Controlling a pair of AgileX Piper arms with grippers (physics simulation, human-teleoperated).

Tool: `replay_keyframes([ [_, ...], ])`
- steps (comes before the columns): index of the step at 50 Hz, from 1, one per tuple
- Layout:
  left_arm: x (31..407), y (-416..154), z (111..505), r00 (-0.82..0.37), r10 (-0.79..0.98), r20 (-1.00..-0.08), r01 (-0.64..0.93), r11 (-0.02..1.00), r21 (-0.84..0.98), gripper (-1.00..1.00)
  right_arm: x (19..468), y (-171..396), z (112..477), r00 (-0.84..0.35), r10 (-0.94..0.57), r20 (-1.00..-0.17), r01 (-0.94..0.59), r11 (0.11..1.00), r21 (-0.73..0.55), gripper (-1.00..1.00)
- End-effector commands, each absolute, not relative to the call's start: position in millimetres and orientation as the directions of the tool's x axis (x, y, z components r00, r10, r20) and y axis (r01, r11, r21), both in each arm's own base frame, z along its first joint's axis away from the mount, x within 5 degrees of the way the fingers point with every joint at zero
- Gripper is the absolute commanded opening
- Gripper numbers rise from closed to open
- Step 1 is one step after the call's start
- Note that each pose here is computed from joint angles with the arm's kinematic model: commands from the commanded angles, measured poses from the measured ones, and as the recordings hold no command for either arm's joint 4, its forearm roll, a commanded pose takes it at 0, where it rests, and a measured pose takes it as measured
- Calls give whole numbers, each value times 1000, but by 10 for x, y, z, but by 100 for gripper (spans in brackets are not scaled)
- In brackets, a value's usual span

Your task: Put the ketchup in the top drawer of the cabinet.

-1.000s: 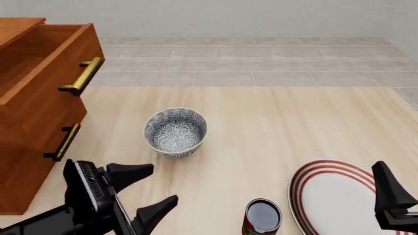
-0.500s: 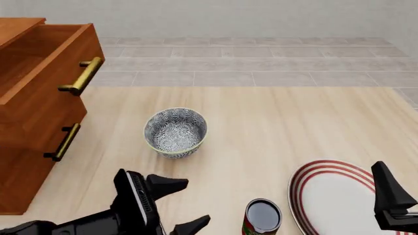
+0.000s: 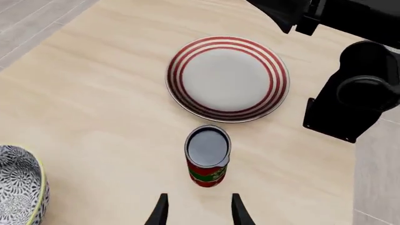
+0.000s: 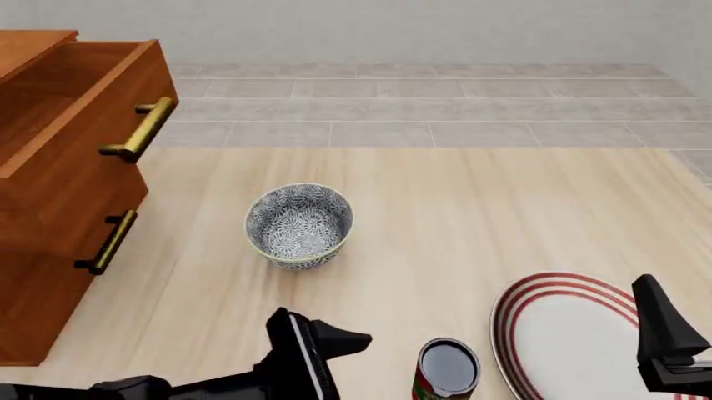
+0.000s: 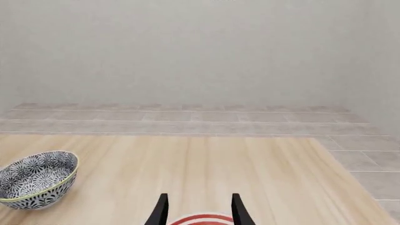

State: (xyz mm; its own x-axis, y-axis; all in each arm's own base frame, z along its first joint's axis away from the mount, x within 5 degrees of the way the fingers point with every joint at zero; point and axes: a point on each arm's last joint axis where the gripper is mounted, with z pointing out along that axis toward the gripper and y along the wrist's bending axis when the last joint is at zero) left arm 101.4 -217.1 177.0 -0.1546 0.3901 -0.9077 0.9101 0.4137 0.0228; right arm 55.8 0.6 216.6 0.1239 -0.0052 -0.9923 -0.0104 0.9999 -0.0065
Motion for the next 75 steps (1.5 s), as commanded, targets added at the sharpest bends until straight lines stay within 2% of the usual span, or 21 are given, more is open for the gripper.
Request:
replay_keyframes([
  [1,992,-2355,1683,-172,416,-893,922,387,3,100,558,5,2168,127,-6,-992,-8,1000,-7,100],
  [11,1011,-2473,1593,-172,435,-884,927,376,5,100,557,1,2175,134,-12,-991,-1,1000,-12,100],
  [14,1125,-2455,1546,-197,439,-877,910,415,4,100,556,0,2178,138,-14,-990,1,1000,-14,100],
  [19,1161,-2467,1501,-200,444,-874,906,422,7,100,555,0,2187,147,-13,-989,2,1000,-12,100],
  [26,1128,-2574,1392,-158,482,-862,925,379,42,100,555,1,2186,147,-16,-989,1,1000,-16,100],
  [41,1093,-2712,1320,-146,494,-857,936,350,43,100,555,-2,2187,148,-17,-989,5,1000,-16,100],
  [53,1198,-2735,1376,-147,487,-861,927,372,52,100,555,-2,2187,148,-17,-989,5,1000,-16,100],
  [75,1233,-2852,1378,-123,496,-859,932,356,73,100,555,-2,2187,148,-17,-989,5,1000,-16,100],
])
